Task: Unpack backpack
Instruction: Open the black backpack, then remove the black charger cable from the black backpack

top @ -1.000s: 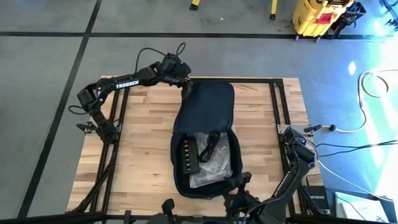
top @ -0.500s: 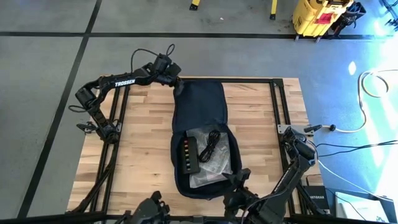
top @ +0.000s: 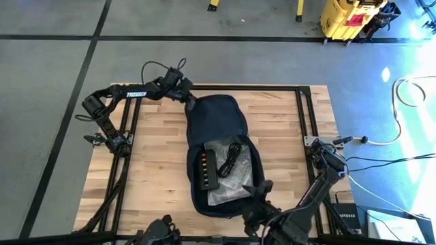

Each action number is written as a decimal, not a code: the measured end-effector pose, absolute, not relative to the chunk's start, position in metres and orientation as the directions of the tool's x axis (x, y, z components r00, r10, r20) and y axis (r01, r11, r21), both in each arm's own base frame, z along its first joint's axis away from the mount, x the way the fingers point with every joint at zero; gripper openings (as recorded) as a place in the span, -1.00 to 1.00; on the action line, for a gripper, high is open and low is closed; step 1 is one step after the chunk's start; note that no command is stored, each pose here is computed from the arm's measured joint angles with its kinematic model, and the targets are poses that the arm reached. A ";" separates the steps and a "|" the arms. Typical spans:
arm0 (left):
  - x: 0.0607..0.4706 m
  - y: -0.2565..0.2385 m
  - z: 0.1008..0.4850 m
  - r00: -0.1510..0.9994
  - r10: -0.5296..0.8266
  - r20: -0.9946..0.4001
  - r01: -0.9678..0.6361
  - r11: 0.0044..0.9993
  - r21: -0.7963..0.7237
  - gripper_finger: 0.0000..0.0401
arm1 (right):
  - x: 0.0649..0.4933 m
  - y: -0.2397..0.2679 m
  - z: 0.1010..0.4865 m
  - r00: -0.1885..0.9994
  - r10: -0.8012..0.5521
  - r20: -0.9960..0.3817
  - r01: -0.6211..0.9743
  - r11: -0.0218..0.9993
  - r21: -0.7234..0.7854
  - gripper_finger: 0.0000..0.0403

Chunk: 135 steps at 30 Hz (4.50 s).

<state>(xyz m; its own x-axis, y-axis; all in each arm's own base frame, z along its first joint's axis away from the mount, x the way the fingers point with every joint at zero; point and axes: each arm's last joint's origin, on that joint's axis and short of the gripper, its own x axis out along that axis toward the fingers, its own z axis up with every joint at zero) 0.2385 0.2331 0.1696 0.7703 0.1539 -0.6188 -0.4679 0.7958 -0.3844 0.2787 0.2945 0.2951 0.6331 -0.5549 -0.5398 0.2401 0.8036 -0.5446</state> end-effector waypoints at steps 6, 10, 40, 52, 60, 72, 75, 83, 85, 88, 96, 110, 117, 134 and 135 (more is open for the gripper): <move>0.230 0.223 0.152 0.765 0.110 -0.635 -0.457 0.787 -0.414 -1.00 | 0.285 0.288 0.296 0.611 -0.560 -0.560 0.230 0.802 -0.551 0.15; 0.226 0.216 0.143 0.800 0.054 -0.597 -0.397 0.795 -0.459 -0.98 | 0.287 0.285 0.296 0.602 -0.563 -0.566 0.232 0.802 -0.551 0.15; 0.192 0.234 0.149 0.855 0.084 -0.511 -0.369 0.792 -0.486 0.59 | 0.312 0.258 0.293 0.504 -0.576 -0.643 0.260 0.812 -0.523 0.15; 0.193 0.237 0.155 0.897 0.050 -0.439 -0.291 0.815 -0.502 0.61 | 0.317 0.249 0.277 0.441 -0.587 -0.679 0.297 0.809 -0.507 0.14; 0.200 0.241 0.170 0.955 0.013 -0.297 -0.164 0.856 -0.490 0.61 | 0.324 0.240 0.259 0.456 -0.573 -0.681 0.342 0.820 -0.459 -0.13; 0.208 0.237 0.184 0.980 -0.062 -0.187 -0.031 0.890 -0.456 0.61 | 0.288 0.210 0.241 0.623 -0.462 -0.631 0.428 0.877 -0.219 -0.26; 0.211 0.232 0.191 0.982 -0.056 -0.179 -0.026 0.904 -0.427 0.60 | 0.276 0.200 0.232 0.680 -0.415 -0.604 0.426 0.895 -0.134 -0.26; 0.217 0.194 0.225 0.993 0.004 -0.114 -0.030 0.974 -0.226 0.60 | 0.254 0.160 0.207 0.793 -0.314 -0.522 0.453 0.877 0.160 -0.25; 0.212 0.176 0.234 0.998 0.040 -0.054 -0.047 0.989 -0.140 0.60 | 0.256 0.152 0.204 0.805 -0.281 -0.523 0.442 0.872 0.211 -0.22; 0.202 0.150 0.238 0.998 0.044 0.043 -0.040 0.995 -0.086 0.60 | 0.260 0.146 0.202 0.810 -0.268 -0.522 0.423 0.884 0.201 -0.17; 0.190 0.078 0.218 0.989 -0.055 0.135 0.064 0.996 -0.062 0.60 | 0.268 0.141 0.207 0.831 -0.262 -0.491 0.380 0.911 0.157 -0.06; 0.202 -0.043 0.195 0.996 -0.053 0.069 0.053 0.999 0.004 0.60 | 0.267 0.142 0.206 0.831 -0.219 -0.511 0.237 0.971 -0.031 -0.06; 0.198 -0.085 0.164 0.997 0.004 -0.080 -0.012 0.996 -0.092 0.60 | 0.266 0.146 0.206 0.833 -0.202 -0.514 0.196 0.978 -0.066 -0.06; 0.157 -0.121 0.108 0.909 0.143 -0.390 -0.179 0.982 -0.056 0.60 | 0.185 0.160 0.216 0.730 -0.331 -0.598 0.291 0.942 -0.166 -0.11; 0.157 -0.118 0.107 0.908 0.151 -0.391 -0.182 0.982 -0.045 0.60 | 0.180 0.158 0.214 0.709 -0.350 -0.612 0.313 0.934 -0.172 -0.14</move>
